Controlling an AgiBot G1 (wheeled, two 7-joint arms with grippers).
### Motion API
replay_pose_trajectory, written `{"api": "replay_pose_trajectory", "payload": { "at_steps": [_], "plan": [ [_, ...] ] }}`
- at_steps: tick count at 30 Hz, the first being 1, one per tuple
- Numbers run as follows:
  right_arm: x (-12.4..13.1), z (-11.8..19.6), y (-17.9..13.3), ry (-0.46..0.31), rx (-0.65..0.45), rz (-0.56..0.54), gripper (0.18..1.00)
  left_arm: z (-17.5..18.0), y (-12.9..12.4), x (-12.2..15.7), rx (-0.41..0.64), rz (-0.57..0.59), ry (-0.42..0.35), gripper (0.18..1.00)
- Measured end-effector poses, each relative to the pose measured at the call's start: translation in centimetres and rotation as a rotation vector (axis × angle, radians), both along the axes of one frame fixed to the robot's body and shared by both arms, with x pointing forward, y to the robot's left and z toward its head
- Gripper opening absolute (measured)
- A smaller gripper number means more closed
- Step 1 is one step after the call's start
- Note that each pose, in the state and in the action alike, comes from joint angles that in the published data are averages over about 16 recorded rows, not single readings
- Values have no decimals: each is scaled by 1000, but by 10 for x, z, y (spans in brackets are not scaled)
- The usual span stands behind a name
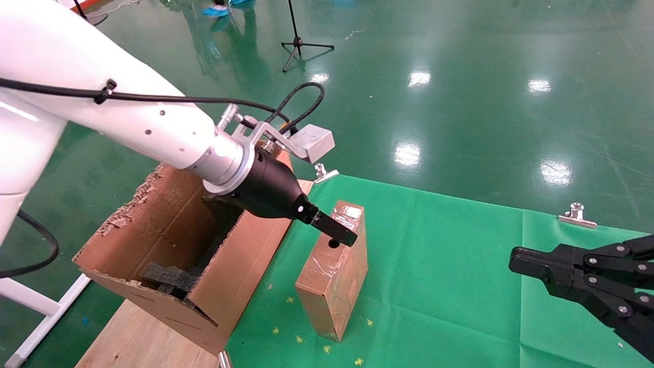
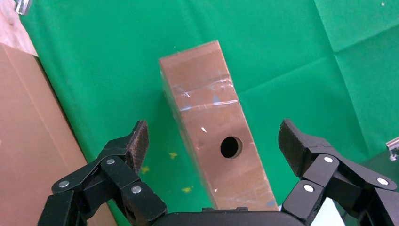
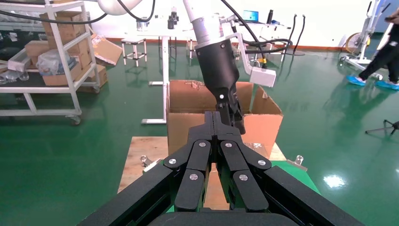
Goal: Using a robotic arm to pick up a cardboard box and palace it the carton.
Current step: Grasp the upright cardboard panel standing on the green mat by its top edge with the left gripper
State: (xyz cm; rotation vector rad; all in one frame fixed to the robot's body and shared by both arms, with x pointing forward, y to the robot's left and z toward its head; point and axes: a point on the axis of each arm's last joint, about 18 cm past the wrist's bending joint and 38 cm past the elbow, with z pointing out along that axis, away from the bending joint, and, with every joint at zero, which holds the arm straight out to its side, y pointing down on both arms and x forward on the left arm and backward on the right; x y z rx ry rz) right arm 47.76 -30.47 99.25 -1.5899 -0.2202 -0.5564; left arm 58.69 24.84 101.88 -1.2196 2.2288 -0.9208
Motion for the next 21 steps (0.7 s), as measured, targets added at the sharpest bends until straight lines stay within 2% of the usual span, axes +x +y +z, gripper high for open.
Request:
{"api": "replay_pose_trajectory", "payload": {
  "at_steps": [10, 21],
  "plan": [
    [0, 0, 0, 0, 0, 0, 191, -16, -12, 3, 66, -18, 30, 1001],
    [0, 0, 0, 0, 0, 0, 193, -19, -20, 10, 179, -30, -4, 1001]
  ]
}}
